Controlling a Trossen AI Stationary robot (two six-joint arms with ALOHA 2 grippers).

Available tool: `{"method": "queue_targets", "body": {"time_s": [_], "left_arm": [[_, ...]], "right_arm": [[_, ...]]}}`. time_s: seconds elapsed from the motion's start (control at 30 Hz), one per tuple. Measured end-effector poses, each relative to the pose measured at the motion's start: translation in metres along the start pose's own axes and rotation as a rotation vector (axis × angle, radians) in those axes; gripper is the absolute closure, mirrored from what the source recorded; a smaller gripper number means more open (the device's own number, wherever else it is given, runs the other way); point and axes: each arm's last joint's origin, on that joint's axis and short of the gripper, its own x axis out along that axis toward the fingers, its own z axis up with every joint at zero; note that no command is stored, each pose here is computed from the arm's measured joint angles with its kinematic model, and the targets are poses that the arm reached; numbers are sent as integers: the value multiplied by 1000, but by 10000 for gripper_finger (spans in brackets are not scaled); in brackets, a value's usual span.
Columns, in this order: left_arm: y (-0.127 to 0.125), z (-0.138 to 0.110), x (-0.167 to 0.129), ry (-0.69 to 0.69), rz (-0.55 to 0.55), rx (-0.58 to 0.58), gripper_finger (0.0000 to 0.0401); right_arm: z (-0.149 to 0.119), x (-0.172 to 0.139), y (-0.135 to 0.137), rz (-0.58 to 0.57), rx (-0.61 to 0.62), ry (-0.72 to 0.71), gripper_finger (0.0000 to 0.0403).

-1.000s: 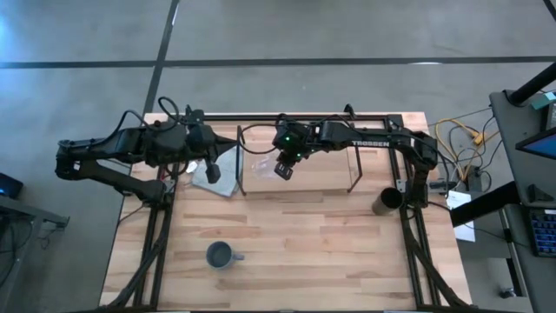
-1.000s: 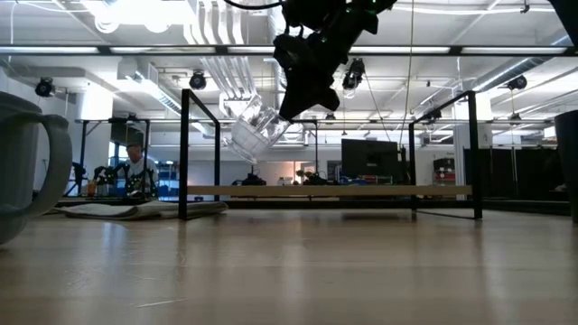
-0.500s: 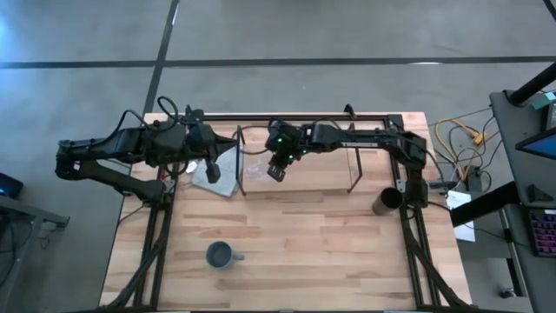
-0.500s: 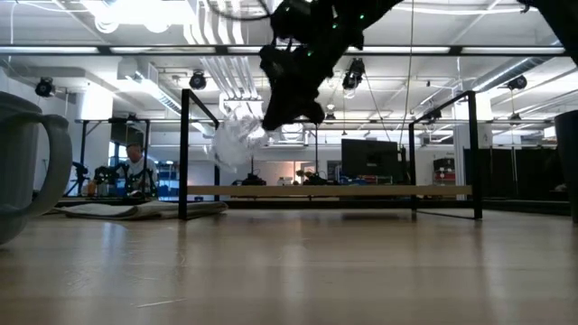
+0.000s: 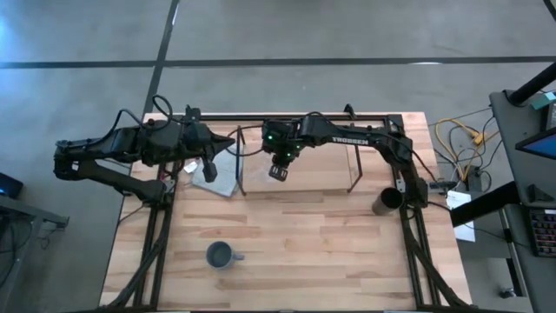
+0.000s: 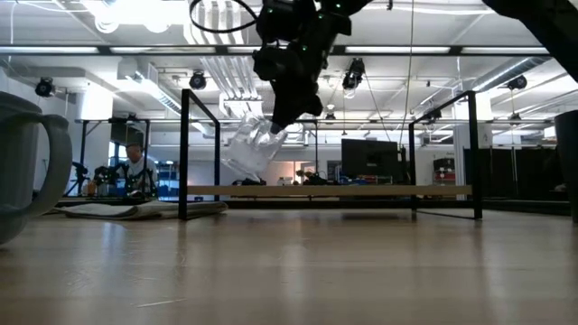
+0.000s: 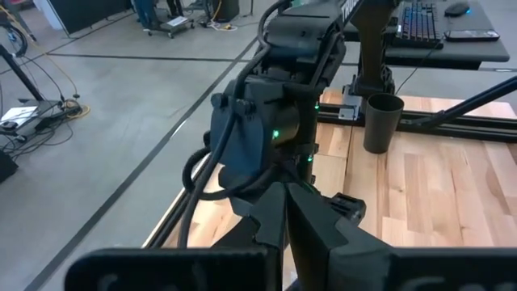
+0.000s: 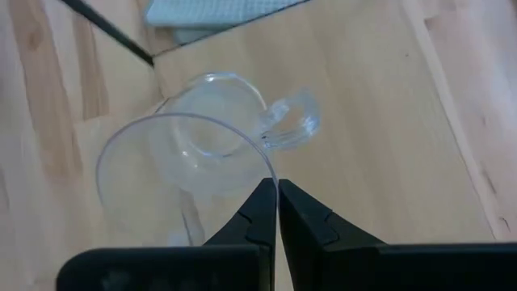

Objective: Stack small to large cups/mugs on shelf
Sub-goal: Put the transparent mug on the shelf

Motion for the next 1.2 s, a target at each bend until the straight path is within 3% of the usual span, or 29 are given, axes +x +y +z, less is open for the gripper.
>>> {"method": "queue_targets", "body": {"time_s": [0.13, 0.33, 0.67, 1.2], "left_arm": [[0, 0, 0, -1, 0, 0, 400], [0, 0, -1, -2, 0, -1, 400], [0, 0, -1, -1, 0, -1, 400], [0, 0, -1, -1, 0, 0, 400]], "right_arm": [[8, 9, -1, -5, -21, 53, 394], [26, 5, 1, -2, -47, -7, 394], [24, 9, -1, -53, -70, 77, 394], [29, 11, -1, -53, -123, 35, 394]]}}
